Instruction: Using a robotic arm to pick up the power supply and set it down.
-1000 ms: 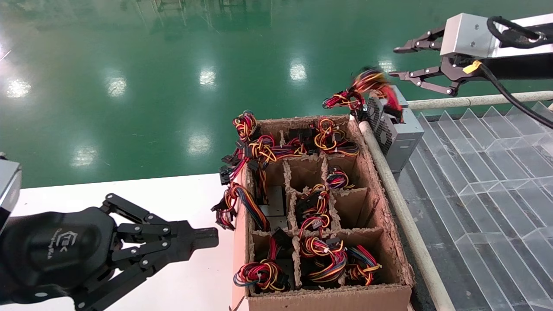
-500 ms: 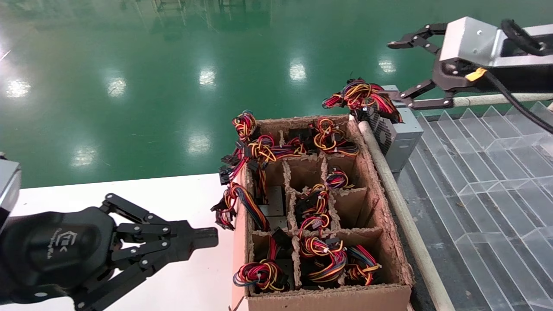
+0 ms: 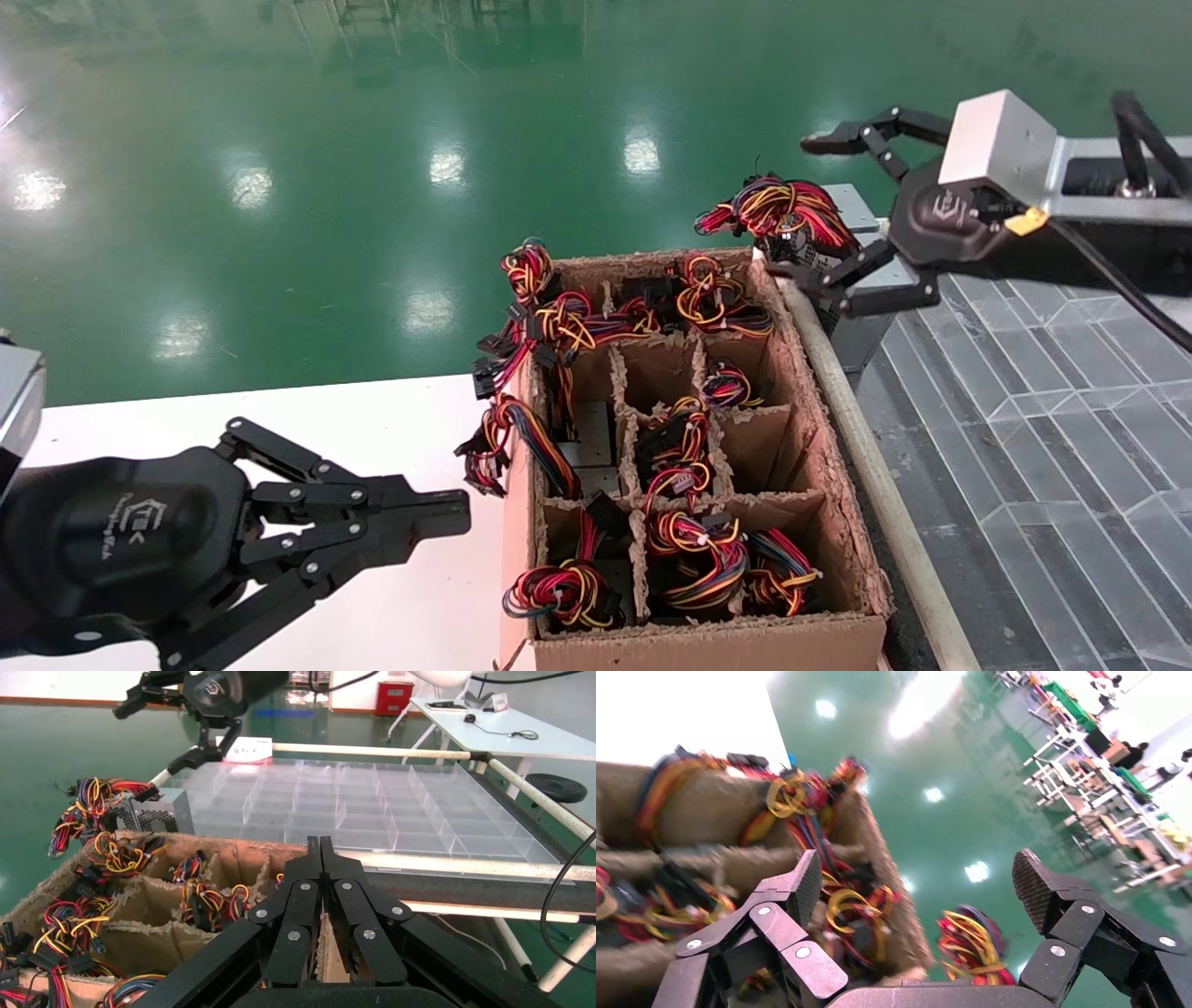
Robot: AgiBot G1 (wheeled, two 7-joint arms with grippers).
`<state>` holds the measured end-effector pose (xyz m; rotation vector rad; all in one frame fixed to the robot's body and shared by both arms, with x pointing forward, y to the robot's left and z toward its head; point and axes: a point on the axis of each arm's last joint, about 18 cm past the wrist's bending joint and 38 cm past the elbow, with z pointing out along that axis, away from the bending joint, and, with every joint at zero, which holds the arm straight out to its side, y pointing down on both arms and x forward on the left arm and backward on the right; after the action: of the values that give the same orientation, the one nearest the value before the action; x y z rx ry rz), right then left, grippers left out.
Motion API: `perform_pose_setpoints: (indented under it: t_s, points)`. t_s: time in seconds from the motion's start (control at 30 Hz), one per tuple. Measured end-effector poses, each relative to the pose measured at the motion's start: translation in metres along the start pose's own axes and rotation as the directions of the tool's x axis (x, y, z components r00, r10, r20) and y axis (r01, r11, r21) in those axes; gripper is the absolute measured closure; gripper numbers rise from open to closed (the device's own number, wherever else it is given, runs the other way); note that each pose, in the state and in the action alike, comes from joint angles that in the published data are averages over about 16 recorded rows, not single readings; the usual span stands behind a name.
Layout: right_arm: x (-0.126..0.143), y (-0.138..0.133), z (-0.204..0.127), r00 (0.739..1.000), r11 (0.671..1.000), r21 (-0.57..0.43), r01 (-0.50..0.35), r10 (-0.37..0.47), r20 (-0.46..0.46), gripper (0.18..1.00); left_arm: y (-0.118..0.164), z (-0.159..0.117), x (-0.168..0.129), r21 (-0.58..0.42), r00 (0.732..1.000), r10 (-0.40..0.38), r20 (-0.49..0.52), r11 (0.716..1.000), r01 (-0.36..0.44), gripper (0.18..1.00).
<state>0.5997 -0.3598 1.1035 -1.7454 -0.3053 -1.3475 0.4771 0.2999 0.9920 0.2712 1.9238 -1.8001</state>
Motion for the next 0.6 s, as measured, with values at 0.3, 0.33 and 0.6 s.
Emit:
perform_pose_setpoints:
  t_s: [0.3,0.33,0.6]
  points:
    - [-0.037,-0.006,-0.003,0.991,0.987,0.095,-0.126,0.121,0.057,0.188,0.000,0.000,0.000,0.000,1.000,0.000,0.000,1.000,0.000,0.938]
    - [-0.041,-0.008,-0.003,0.989,0.985,0.105,-0.141,0.134,0.065,0.184,0.000,0.000,0.000,0.000,1.000,0.000,0.000,1.000,0.000,0.928]
    - [-0.076,-0.018,-0.009,0.961,0.951,0.172,-0.259,0.235,0.146,0.179,0.000,0.000,0.000,0.000,1.000,0.000,0.000,1.000,0.000,0.822]
